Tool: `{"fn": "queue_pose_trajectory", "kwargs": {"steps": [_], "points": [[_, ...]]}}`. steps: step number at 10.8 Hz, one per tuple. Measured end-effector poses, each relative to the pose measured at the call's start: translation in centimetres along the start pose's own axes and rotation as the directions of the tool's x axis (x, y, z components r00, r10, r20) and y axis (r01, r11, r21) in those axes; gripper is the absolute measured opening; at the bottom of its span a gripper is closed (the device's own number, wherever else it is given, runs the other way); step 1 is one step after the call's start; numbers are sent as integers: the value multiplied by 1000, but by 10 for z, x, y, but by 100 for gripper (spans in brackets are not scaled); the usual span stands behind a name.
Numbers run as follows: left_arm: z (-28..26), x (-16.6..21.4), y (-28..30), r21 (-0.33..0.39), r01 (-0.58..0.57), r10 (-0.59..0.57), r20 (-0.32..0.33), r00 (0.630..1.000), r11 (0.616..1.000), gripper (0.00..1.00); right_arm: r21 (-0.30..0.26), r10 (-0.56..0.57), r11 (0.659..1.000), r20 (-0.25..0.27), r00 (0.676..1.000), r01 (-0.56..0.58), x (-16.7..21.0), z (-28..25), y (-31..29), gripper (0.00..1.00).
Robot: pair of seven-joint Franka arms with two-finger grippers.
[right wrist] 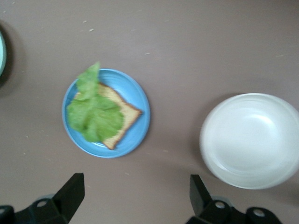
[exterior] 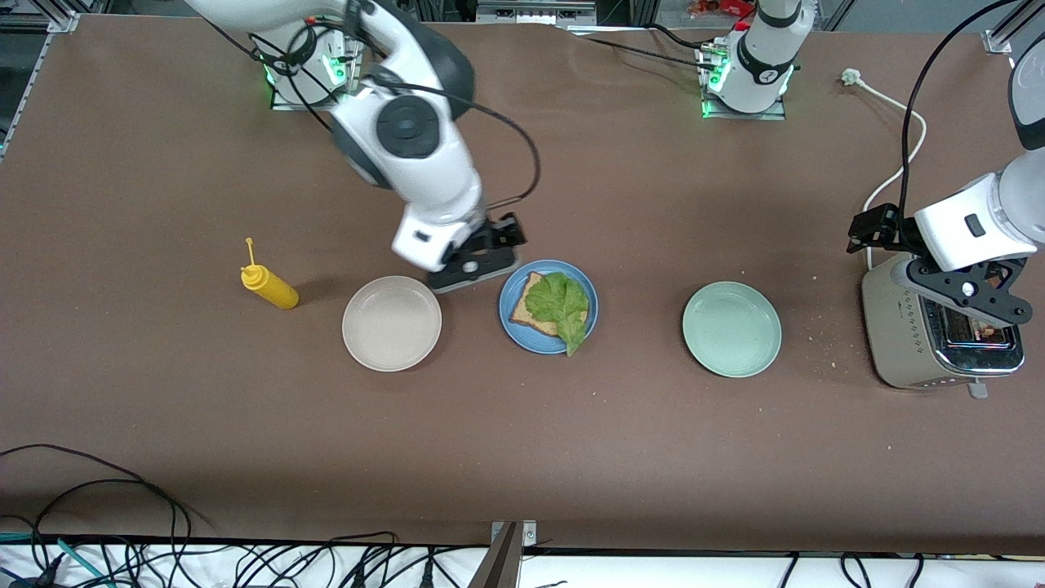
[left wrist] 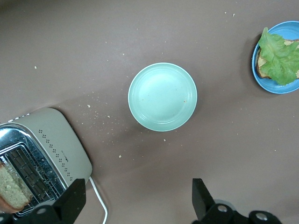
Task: Make sandwich in blue plate with both arms
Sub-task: 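Move the right gripper to the yellow mustard bottle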
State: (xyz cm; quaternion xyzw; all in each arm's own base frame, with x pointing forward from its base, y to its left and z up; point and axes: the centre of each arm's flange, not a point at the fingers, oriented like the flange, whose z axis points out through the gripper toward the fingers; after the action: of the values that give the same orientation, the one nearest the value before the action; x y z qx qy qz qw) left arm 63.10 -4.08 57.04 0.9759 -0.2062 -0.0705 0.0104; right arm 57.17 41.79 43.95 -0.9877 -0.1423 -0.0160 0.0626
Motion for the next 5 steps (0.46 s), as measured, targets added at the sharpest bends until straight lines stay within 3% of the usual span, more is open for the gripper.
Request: {"fn": "queue_pose_trajectory", "kwargs": {"steps": [3,5], "points": [[0,0,0,0,0,0,1,1000,1000,100,112,-101,989,57,993,95,6,-80,156,100],[0,0,0,-1,1,-1,2,1000,1000,100,192,-210,961,42,977,199,-5,-105,255,100]]}}
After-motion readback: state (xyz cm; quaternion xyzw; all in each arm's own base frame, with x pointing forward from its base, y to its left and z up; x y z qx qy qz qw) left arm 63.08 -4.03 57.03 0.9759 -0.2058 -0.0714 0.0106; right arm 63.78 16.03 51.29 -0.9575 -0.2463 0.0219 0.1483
